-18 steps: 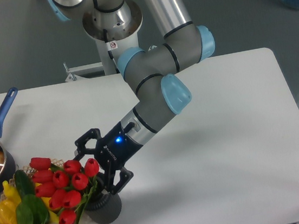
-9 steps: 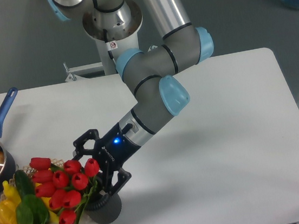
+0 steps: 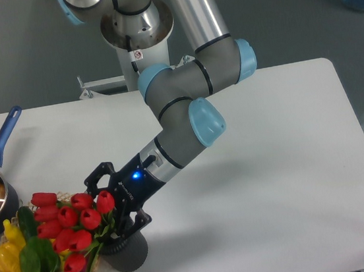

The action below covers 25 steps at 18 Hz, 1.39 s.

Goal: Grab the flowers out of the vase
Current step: 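Close the gripper on the tulip stems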

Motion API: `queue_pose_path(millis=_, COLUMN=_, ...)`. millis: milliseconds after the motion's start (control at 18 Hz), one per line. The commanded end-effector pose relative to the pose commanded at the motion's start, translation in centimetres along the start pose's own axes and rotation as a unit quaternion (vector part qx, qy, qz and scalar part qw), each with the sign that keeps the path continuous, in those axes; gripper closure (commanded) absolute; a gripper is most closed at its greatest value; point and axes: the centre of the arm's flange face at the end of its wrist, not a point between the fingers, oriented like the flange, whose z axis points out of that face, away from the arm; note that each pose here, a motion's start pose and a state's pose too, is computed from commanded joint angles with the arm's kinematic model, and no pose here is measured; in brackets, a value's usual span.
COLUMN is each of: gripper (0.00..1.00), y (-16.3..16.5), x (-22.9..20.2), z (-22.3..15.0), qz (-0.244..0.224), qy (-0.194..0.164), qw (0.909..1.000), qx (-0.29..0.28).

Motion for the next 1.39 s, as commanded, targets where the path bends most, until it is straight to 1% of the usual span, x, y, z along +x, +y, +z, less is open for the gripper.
queue_pose_path(millis=611, gripper=0.23, y=0.2, x=-0.4, z=-1.0, qz=0.01, qy=-0.008, qw=0.9999, qx=0.001)
queue_pose_path(millis=722, gripper=0.33, y=0.2, x=-0.5, z=-1.3, qz=0.009, qy=-0.01, qw=0.9999, qx=0.002)
queue_pose_path(millis=778, gripper=0.36, y=0.5, x=-0.5, z=-1.3, qz=0.007, qy=-0.01, qw=0.9999, qx=0.002)
queue_pose_path(millis=944, gripper=0.39, y=0.8, x=-0.7, z=-1.9, qz=0.003, qy=-0.014, qw=0.9999, qx=0.002)
queue_pose_path(millis=1056, gripper=0.48, y=0.8, x=-0.5, z=-1.9, qz=0.002, qy=-0.013, qw=0.9999, qx=0.003)
queue_pose_path(millis=1111, gripper=0.5, y=0.8, x=-0.3, z=-1.9, qz=0.002, qy=-0.013, qw=0.9999, qx=0.003)
queue_pose_path(millis=1278, gripper=0.51, y=0.8, x=-0.3, z=-2.1, qz=0.001, qy=-0.014, qw=0.9999, qx=0.004)
queue_pose_path(millis=1389, gripper=0.54, y=0.8, x=-0.3, z=-2.1, qz=-0.002, qy=-0.014, qw=0.9999, qx=0.005)
